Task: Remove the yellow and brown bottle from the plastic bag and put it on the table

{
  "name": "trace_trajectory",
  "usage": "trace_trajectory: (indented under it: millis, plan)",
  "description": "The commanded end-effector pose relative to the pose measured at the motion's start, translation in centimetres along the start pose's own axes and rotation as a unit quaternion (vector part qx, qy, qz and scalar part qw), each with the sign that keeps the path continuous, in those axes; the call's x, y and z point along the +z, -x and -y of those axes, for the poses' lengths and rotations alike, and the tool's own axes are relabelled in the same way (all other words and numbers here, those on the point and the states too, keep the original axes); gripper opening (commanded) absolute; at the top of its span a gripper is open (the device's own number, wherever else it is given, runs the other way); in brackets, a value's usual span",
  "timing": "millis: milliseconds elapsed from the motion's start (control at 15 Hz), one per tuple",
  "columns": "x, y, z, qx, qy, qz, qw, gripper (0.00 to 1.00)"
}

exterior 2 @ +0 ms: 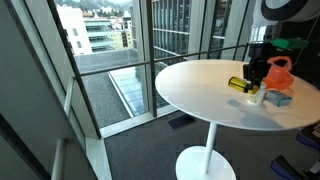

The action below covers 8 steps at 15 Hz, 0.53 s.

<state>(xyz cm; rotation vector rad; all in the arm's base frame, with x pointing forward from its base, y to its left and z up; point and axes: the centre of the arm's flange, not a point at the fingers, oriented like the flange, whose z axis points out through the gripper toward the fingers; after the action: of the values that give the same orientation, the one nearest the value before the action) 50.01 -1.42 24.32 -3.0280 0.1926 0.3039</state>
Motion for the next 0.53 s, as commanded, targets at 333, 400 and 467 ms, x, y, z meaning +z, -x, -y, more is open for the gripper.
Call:
trace_trajectory:
  millis: [333,400,467]
  plan:
    - [2.0,-0.7,-2.8,0.008,0.022,0.015,0.9996,0.19]
    - [2.2,-0.7,-3.1,0.01,0.023,0.016,0.9995,0.19]
    - [2.3,-0.8,-3.5,0.013,0.026,0.015,0.9995,0.19]
